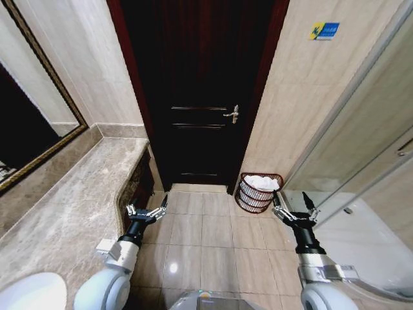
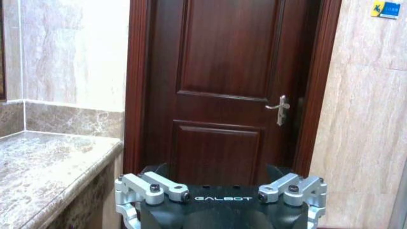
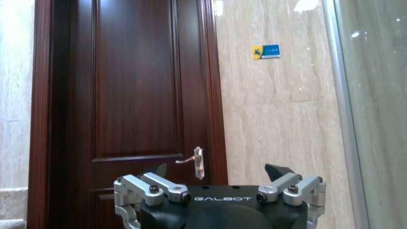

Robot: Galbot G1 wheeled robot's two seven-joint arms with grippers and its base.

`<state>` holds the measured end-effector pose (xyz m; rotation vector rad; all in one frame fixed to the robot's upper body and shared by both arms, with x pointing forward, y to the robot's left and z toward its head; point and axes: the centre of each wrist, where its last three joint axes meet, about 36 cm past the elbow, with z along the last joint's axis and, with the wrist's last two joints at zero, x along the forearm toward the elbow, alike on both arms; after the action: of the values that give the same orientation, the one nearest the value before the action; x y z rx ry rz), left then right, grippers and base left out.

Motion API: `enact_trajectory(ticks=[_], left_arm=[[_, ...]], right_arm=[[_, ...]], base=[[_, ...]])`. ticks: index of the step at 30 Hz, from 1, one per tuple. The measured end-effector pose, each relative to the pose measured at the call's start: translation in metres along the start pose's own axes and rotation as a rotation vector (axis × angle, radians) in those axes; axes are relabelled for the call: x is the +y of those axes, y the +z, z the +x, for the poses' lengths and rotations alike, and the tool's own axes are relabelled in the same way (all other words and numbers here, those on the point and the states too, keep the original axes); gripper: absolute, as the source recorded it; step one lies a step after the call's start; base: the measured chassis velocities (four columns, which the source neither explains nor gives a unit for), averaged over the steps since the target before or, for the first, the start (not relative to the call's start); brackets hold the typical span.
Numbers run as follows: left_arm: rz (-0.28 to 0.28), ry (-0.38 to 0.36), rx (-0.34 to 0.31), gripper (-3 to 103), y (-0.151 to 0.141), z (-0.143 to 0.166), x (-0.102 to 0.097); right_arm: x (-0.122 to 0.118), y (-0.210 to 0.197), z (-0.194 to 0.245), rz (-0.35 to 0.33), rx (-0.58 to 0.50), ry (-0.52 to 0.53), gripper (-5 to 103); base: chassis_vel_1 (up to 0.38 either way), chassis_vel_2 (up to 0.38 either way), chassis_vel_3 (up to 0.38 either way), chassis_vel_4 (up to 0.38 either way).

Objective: Discard the used towel into the hamper.

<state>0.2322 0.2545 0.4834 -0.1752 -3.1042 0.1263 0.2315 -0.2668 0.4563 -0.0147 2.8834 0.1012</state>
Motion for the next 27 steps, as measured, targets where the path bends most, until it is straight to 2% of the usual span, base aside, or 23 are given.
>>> enact_trajectory(ticks=[27], left_arm=[[0.000, 0.000, 0.000, 100, 0.0000, 0.0000, 0.0000]], right_arm=[[0.0000, 0.0000, 0.0000, 0.000, 0.000, 0.000, 100]], base=[[0.000, 0.000, 0.000, 0.000]])
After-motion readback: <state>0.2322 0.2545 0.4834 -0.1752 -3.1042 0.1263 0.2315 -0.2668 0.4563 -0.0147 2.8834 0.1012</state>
